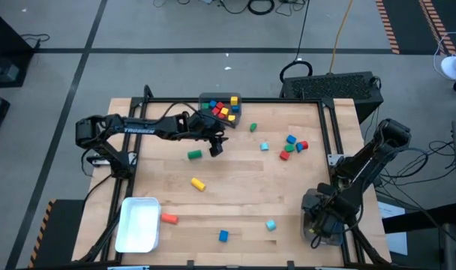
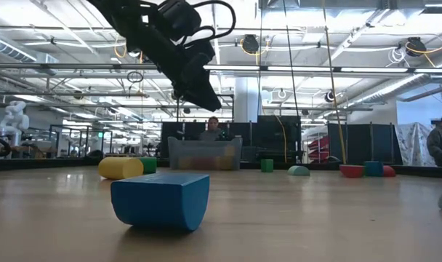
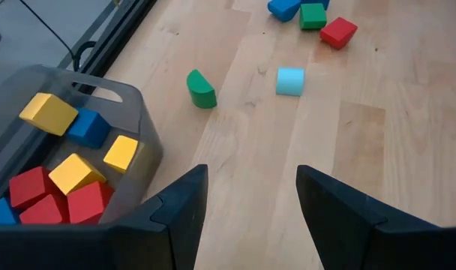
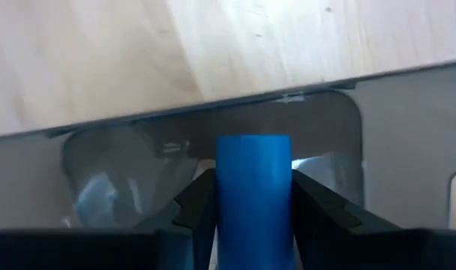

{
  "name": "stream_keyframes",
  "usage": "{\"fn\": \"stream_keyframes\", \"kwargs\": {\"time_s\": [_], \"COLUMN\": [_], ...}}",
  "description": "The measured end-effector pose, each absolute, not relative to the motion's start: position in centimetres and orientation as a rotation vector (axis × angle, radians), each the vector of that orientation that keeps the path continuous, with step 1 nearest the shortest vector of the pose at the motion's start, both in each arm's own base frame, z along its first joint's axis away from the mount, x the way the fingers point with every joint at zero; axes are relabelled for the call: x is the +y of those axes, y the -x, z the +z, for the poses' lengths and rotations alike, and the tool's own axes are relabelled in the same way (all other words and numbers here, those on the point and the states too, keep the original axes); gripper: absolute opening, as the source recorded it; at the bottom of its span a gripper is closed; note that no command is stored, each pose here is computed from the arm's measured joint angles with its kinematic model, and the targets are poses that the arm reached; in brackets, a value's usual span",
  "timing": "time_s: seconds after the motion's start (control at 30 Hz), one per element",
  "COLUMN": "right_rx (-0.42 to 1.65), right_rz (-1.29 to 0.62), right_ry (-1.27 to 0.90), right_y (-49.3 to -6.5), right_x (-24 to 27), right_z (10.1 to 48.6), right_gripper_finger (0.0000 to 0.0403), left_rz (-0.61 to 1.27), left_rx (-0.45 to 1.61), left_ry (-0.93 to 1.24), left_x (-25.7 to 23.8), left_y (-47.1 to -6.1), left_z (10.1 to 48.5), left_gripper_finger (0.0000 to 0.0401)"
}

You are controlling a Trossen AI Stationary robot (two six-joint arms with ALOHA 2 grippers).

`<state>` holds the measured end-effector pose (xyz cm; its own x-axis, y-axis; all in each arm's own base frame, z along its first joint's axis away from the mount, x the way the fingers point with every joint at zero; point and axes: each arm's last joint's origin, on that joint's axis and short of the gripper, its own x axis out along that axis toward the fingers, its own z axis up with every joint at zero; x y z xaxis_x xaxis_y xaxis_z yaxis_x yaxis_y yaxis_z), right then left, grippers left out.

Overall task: Sort blocks by size
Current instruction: Put the blue cylindrical block into the bottom black bin, then put the green cylindrical block into the bottom black bin

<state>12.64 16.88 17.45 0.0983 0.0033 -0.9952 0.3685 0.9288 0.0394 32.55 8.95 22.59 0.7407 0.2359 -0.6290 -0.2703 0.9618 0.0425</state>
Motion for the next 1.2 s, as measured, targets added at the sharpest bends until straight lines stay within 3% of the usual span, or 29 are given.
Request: {"fn": "stream_keyframes", "kwargs": {"time_s": [0.43,0.67,1.03,1.2], "right_rx": [1.442,1.452,1.499,1.395], "right_rz": [-0.321,-0.321,-0.316,-0.269], "right_ry": [-0.365,-0.360,-0.291,-0.242], "right_y": [-12.2,-12.2,-12.7,-13.8], "right_x": [16.2,16.3,17.0,17.5], "right_z": [15.5,15.9,19.5,21.9], "right_gripper_finger": [0.0135,0.0164,0.0168,0.0160], "left_rz": [0.266,0.270,0.335,0.395], "left_rx": [0.683,0.684,0.698,0.785], "left_ry": [0.056,0.060,0.012,-0.018], "left_x": [8.1,8.2,8.4,8.5], "left_y": [-32.8,-32.7,-32.6,-32.0], "left_z": [22.6,22.6,22.5,22.0], "left_gripper_finger": [0.0207,0.0207,0.0207,0.0207]}}
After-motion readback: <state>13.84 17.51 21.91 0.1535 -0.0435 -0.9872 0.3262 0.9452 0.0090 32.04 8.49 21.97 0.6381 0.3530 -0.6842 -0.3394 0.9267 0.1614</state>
